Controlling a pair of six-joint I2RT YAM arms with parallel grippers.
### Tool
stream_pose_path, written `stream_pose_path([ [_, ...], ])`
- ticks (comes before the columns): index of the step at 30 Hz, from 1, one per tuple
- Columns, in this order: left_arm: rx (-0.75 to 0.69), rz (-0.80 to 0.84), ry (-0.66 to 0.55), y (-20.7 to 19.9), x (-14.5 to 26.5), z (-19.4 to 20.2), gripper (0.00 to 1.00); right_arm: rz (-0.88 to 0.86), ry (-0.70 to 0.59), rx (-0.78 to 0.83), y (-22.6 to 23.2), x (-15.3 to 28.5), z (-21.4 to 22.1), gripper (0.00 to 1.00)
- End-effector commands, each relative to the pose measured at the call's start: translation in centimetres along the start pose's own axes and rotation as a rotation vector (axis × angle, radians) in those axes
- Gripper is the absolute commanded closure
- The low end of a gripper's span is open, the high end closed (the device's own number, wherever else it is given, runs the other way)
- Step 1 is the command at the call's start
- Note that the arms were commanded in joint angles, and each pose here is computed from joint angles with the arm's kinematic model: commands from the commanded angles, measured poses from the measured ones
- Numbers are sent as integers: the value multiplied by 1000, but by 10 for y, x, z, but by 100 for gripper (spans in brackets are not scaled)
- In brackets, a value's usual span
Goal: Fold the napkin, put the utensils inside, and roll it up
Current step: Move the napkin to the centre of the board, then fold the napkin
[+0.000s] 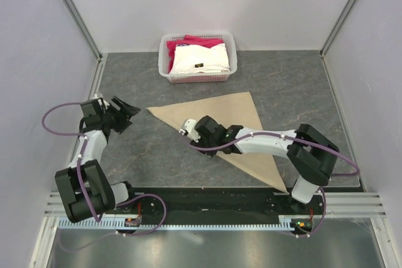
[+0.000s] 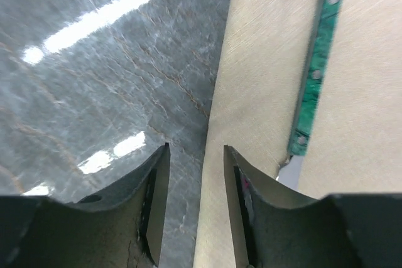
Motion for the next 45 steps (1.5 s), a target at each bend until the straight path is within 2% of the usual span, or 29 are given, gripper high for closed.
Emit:
stream_pose_path([
  [1, 132, -8, -70, 19, -22, -4, 21, 33, -196, -74, -8, 43, -45, 51],
  [2, 144, -16, -63, 24, -26, -3, 26, 40, -206, -82, -9, 48, -46, 50],
  [7, 154, -26, -36, 31, -48, 0, 37, 115, -268, -151, -22, 78, -50, 49],
  [16, 140, -51, 11, 32, -79, 8, 37, 155, -286, -277, -56, 90, -32, 48],
  [27, 122, -105, 20, 38, -111, 12, 37, 142, -309, -286, -69, 96, -32, 46],
  [32, 120, -124, 49, 45, -124, 21, 48, 141, -303, -287, -71, 95, -31, 46],
  [40, 115, -147, 58, 53, -128, 27, 55, 146, -298, -288, -75, 95, -30, 45],
  [41, 114, -149, 61, 54, -129, 28, 58, 140, -292, -287, -74, 93, -30, 45],
  [45, 107, -147, 60, 53, -130, 28, 60, 134, -296, -284, -74, 93, -32, 45],
])
Point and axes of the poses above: each gripper's point midway between its finger pads, its own x axis back along the fingers, its own y axis along the line the jaws close on, z = x × y, the point moved 3 cm from there along x, back along the fingers, and after that the axes turned 12 degrees about x, right-handed, at the moved point
